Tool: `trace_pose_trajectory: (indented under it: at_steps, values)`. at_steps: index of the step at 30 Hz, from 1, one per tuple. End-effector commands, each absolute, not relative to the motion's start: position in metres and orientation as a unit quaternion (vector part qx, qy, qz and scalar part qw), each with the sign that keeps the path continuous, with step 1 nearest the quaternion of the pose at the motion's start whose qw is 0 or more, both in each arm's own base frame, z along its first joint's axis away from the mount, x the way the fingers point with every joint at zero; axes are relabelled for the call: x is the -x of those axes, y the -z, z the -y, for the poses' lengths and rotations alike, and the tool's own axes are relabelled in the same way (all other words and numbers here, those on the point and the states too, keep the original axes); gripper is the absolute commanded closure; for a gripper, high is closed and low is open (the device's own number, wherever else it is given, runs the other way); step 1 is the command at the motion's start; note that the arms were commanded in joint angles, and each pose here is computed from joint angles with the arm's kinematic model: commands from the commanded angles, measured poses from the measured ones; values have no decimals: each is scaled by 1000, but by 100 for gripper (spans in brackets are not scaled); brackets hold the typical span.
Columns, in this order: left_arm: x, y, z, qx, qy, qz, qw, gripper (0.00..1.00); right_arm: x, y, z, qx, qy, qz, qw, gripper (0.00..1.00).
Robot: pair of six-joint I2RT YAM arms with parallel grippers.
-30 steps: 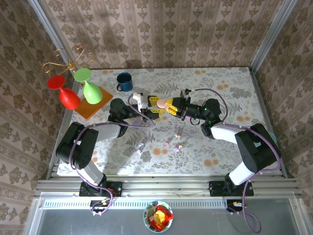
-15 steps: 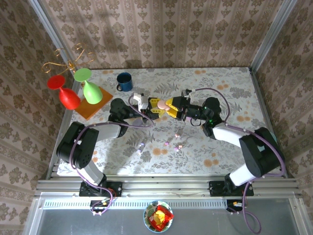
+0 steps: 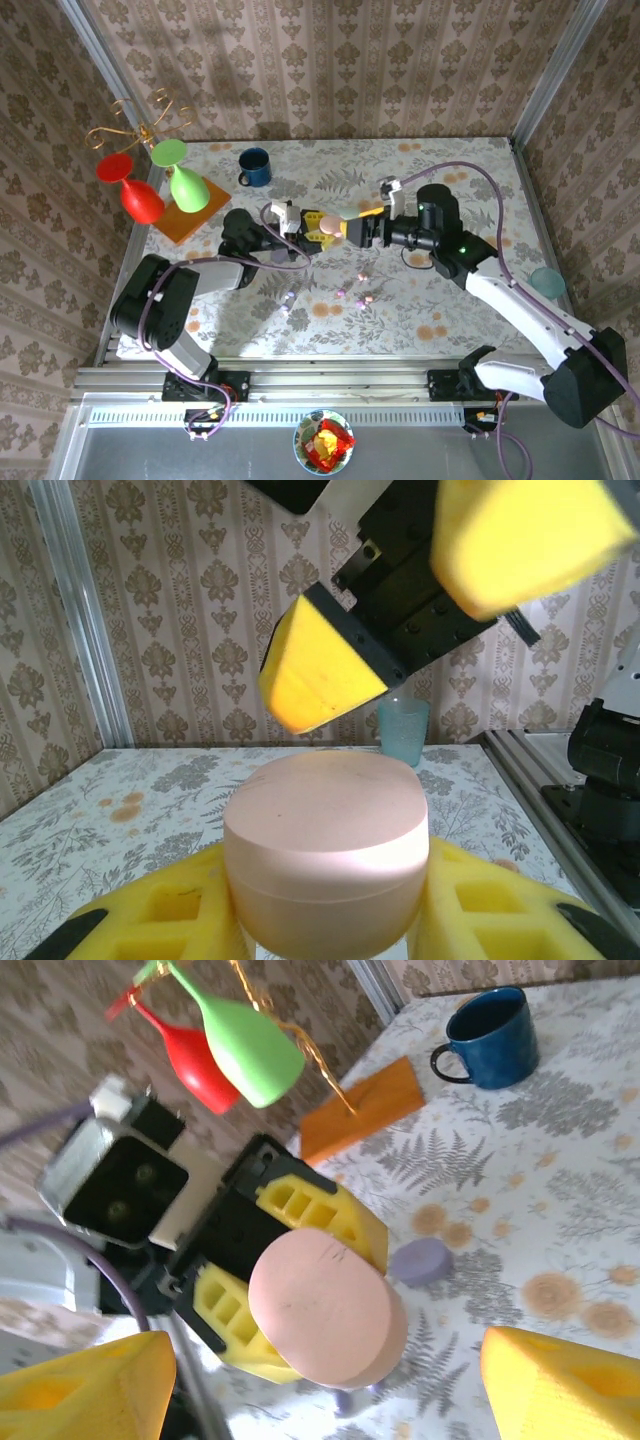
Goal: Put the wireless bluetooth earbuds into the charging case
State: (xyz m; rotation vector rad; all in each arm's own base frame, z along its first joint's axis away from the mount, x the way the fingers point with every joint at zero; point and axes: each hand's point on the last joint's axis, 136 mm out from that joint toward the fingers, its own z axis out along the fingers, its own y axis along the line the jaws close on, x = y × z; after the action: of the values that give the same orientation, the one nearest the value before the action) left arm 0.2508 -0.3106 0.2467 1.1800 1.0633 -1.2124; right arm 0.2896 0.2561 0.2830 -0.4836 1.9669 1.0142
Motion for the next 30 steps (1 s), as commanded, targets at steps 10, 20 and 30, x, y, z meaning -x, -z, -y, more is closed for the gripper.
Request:
trace_pose_trajectory:
  at_steps: [10,20,30]
  values:
    - [-233,-260,304,-516,511,-416,547,69,-302,-272,-256,307,-191,-772,523,20]
    - [-231,-256,303,-517,510,-418,546,69,-313,-288,-240,241,-186,-775,554,21]
    - [-230,-254,301,-519,510,-418,544,70,-322,-286,-237,210,-205,-785,546,22]
